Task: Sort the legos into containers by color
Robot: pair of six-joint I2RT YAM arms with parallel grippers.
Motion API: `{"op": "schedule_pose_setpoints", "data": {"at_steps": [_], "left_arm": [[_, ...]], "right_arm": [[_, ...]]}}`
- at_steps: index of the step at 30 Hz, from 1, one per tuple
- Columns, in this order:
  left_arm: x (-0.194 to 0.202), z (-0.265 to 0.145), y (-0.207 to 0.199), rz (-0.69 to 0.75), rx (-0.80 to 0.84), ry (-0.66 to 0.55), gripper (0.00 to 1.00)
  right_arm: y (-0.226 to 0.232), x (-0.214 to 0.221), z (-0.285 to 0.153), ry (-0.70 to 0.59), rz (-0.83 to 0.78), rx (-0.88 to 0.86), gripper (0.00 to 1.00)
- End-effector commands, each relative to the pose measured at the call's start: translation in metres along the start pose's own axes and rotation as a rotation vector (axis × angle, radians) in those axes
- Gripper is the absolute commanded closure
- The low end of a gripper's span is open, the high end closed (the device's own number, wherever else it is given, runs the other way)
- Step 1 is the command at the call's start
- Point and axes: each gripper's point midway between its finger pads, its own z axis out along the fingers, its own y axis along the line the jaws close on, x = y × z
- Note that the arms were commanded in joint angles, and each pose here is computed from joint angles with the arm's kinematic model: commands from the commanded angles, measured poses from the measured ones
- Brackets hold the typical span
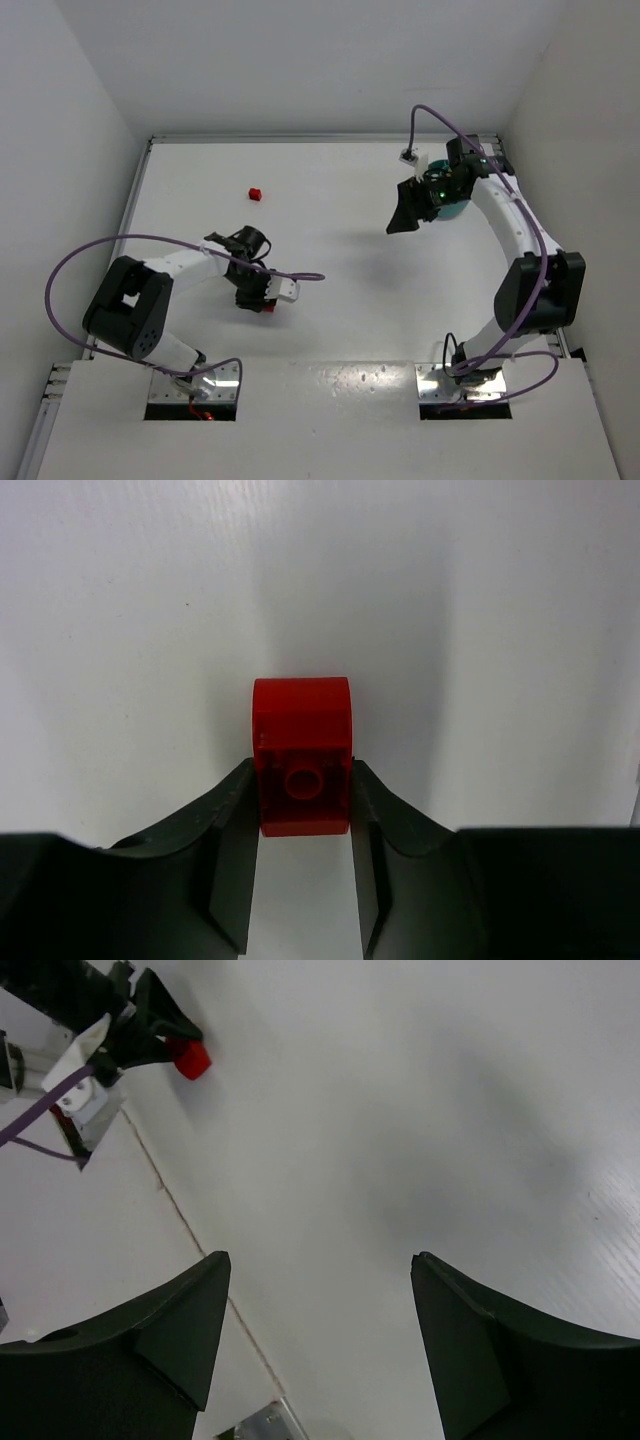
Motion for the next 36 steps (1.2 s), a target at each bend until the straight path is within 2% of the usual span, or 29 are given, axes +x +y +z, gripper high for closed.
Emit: {"op": "schedule_pose_setpoints", "data": {"at_steps": [1,2,3,4,5,7,8,10,12,21,36], "left_arm": [[-0.013,-0.001,0.006,-0.089,-0.014,-0.076,0.76],[-0.029,-0.012,0.015,-0.109,-0.026,-0.153,0.77],[-0.041,-0.016,0.019,-0.121,-0.028,-0.198,0.78],[-0.049,-0.024,0.02,-0.193,-0.015,-0.24,0.78],[-0.069,-0.033,0.024,-0.217,0.001,-0.341,0.78],[-0.101,-0.06,0.039,-0.253,0.005,-0.463,0.8],[-0.127,-0.077,0.042,-0.285,0.047,-0.569,0.8],[-0.15,-0.092,0.042,-0.313,0.106,-0.663,0.8],[-0.174,-0.111,0.043,-0.346,0.19,-0.764,0.8],[-0.216,-0.158,0.053,-0.397,0.312,-0.906,0.8],[-0.222,-0.165,0.05,-0.422,0.374,-0.938,0.78]], "right_arm": [[0.03,-0.037,-0.017,-0.185,-0.101,-0.059,0.27],[0.033,-0.037,-0.017,-0.209,-0.069,-0.055,0.27],[0.043,-0.046,-0.026,-0.263,-0.109,-0.046,0.27],[0.044,-0.056,-0.03,-0.312,-0.156,-0.04,0.29],[0.054,-0.058,-0.031,-0.33,-0.158,-0.083,0.29],[0.069,-0.052,-0.024,-0.31,-0.117,-0.205,0.32],[0.077,-0.054,-0.023,-0.301,-0.131,-0.246,0.32],[0.084,-0.047,-0.016,-0.261,-0.094,-0.328,0.32],[0.097,-0.05,-0.013,-0.258,-0.128,-0.366,0.32],[0.129,-0.066,0.014,-0.218,-0.212,-0.443,0.28],[0.163,-0.057,0.048,-0.127,-0.246,-0.545,0.26]]}}
